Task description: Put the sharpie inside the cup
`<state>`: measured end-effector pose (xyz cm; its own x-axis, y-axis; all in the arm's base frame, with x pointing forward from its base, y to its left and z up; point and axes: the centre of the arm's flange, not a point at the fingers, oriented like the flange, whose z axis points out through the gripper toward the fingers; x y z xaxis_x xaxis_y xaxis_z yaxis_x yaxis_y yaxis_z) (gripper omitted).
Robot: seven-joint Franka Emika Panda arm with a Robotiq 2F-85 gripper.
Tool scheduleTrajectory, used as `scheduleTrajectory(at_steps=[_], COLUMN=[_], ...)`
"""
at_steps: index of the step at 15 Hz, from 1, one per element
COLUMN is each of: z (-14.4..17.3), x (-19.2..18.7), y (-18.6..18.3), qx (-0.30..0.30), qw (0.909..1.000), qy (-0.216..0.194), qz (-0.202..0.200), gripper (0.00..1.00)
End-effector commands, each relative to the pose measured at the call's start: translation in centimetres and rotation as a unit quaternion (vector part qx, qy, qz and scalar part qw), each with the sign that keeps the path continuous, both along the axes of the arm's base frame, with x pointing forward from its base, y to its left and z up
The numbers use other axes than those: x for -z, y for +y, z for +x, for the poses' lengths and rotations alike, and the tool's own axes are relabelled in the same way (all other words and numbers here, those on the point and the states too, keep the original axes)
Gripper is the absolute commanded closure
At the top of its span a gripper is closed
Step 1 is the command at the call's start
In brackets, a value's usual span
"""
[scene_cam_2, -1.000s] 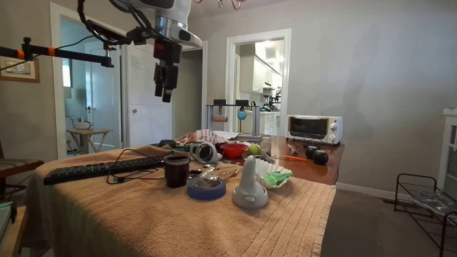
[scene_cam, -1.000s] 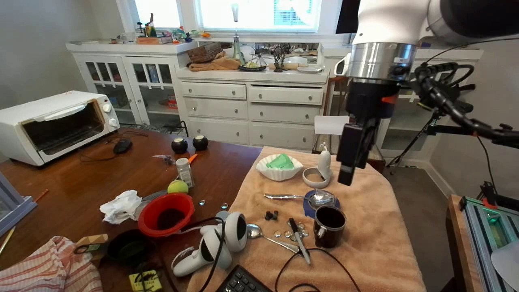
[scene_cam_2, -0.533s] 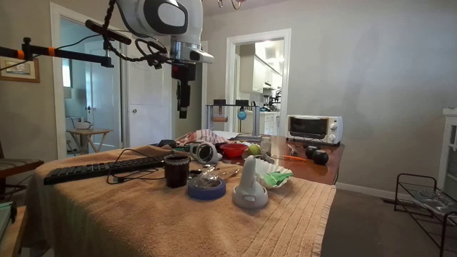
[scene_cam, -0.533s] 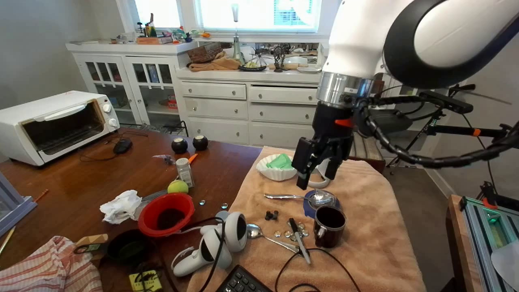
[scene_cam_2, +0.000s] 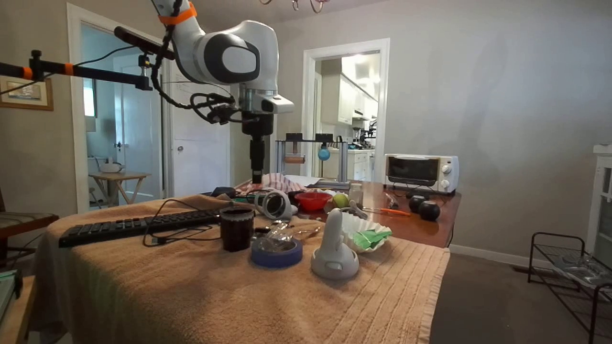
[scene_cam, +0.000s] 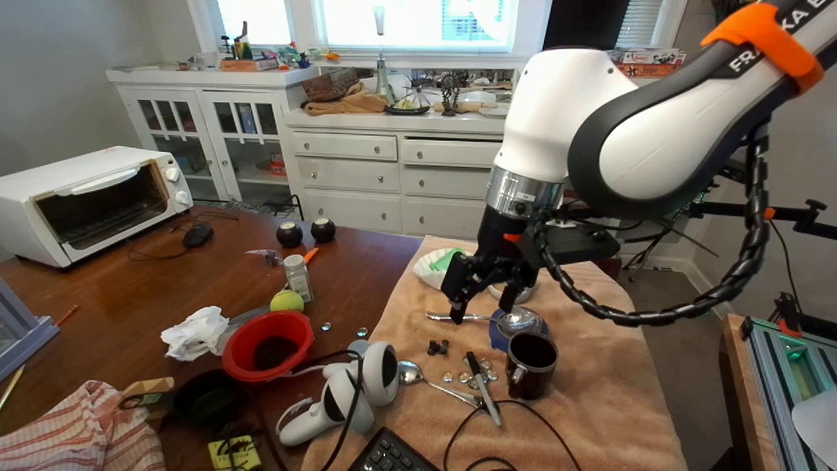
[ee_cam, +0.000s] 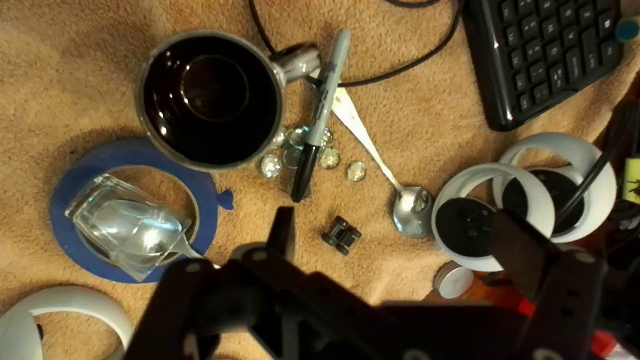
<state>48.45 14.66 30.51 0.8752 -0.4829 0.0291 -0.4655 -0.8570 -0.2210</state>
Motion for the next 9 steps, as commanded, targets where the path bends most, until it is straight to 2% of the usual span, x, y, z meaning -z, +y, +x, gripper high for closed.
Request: scheduleTrajectory(at_steps=[1, 6, 9], z=[2.2, 3.3, 3.9], x=[2.5, 5.3, 6.4], y=[0.1, -0.8, -0.9], qx=[0.022, 0.051, 0.069], qw=[0.9992, 0.9976, 0.9970], qy=[-0.014, -0.007, -0.006], qz=[-0.031, -0.047, -0.033], gripper=[0.00, 0.00, 0.00])
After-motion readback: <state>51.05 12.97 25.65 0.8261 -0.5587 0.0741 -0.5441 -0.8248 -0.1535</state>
